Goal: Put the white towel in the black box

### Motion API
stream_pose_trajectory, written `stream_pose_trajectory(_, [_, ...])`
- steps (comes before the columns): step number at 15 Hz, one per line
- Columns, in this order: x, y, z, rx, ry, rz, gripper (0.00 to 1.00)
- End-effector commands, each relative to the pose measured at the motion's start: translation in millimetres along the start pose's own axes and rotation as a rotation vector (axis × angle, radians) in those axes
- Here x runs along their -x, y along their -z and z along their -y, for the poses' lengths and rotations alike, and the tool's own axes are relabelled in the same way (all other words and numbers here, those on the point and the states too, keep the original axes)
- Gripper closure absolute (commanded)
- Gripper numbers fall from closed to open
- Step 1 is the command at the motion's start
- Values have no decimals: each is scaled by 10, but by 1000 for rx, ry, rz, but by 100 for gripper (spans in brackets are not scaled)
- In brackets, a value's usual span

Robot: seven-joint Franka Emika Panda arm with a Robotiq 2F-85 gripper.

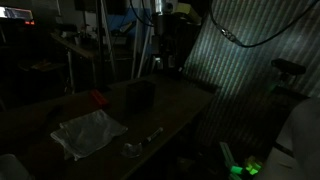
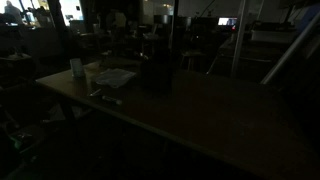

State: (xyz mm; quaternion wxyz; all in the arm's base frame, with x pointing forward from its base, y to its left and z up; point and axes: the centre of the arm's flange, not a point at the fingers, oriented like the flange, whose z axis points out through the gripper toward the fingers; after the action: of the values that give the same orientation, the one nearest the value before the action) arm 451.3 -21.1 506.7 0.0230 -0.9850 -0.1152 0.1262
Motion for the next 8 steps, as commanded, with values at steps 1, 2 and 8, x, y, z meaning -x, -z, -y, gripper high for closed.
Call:
stream_pose_trajectory(1, [0,15,0,1,0,-3,0])
stream_pose_trajectory(2, [3,36,0,2,0,-8,0])
stream_pose_trajectory(8, [10,60,2,3,0,-13,0])
